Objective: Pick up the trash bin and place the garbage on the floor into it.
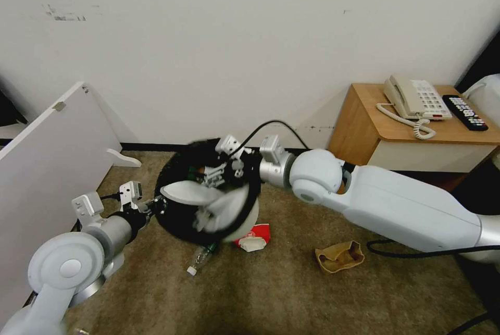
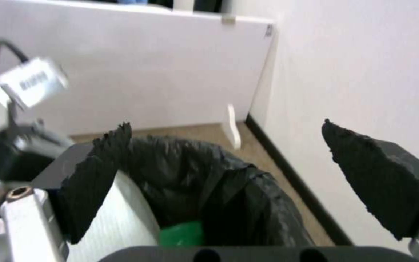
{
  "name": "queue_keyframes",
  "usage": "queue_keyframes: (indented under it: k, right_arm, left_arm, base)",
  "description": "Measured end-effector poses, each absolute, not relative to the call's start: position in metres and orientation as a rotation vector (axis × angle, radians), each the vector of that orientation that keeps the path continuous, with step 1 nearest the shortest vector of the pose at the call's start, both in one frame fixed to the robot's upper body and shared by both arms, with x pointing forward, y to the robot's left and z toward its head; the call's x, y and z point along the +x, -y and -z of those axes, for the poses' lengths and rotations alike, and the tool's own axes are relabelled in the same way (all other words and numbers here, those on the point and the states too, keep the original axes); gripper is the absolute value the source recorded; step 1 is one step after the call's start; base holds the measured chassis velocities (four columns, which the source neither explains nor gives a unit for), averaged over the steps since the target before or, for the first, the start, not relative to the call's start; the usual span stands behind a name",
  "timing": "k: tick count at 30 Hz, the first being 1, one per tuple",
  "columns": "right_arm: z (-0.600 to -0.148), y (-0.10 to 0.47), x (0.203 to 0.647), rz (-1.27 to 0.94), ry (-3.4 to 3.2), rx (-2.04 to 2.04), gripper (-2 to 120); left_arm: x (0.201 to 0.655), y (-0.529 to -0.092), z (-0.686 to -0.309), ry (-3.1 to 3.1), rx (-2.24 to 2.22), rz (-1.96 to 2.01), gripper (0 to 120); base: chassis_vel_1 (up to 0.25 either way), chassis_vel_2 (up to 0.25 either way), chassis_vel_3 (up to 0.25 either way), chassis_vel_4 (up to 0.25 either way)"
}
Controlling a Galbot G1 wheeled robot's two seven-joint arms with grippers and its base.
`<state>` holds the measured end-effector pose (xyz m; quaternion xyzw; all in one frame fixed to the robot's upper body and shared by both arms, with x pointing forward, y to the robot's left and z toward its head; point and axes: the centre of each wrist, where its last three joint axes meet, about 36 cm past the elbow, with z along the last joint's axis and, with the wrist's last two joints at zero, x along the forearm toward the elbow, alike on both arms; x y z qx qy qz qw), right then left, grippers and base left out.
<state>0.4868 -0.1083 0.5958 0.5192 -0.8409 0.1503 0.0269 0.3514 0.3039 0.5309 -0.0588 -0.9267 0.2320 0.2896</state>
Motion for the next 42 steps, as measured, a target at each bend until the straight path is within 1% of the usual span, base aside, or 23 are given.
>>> queue_keyframes:
  k: [7, 10, 17, 23, 25, 32, 38, 41, 42]
  right_arm:
    - [-0.618, 0.117, 0.477, -0.442, 2.66, 1.612, 100]
    - [-0.63, 0.128, 0.462, -0.416, 2.713, 1.614, 100]
    - [-0.636, 0.145, 0.447, -0.392, 2.759, 1.576, 100]
    - [-0.636, 0.176, 0.436, -0.422, 2.81, 1.479, 100]
    - [-0.628, 0.193, 0.432, -0.441, 2.809, 1.414, 100]
    - [-0.61, 0.216, 0.428, -0.484, 2.777, 1.327, 100]
    - [-0.585, 0.239, 0.434, -0.54, 2.725, 1.245, 100]
    - [-0.575, 0.245, 0.434, -0.536, 2.7, 1.22, 100]
    - [-0.562, 0.248, 0.431, -0.487, 2.677, 1.176, 100]
  left_arm:
    - [0.349, -0.302, -0.525, 2.456, -0.128, -0.597, 1]
    - [0.346, -0.301, -0.521, 2.447, -0.102, -0.577, 1]
    - [0.341, -0.299, -0.518, 2.449, -0.09, -0.551, 1]
    - [0.338, -0.299, -0.517, 2.474, -0.068, -0.508, 1]
    - [0.338, -0.302, -0.516, 2.494, -0.042, -0.49, 1]
    - [0.338, -0.304, -0.516, 2.522, -0.015, -0.48, 1]
    - [0.337, -0.304, -0.52, 2.558, -0.007, -0.48, 1]
    - [0.336, -0.303, -0.521, 2.566, -0.008, -0.485, 1]
    - [0.336, -0.303, -0.521, 2.571, -0.009, -0.491, 1]
  base:
    - [0.0, 0.0, 0.0, 0.0]
    - [0.0, 0.0, 0.0, 0.0]
    - [0.0, 0.0, 0.0, 0.0]
    - [0.0, 0.0, 0.0, 0.0]
    - [0.0, 0.0, 0.0, 0.0]
    - [0.0, 0.0, 0.0, 0.0]
    - [0.0, 0.0, 0.0, 0.0]
    - [0.0, 0.0, 0.0, 0.0]
    - [0.0, 0.0, 0.0, 0.0]
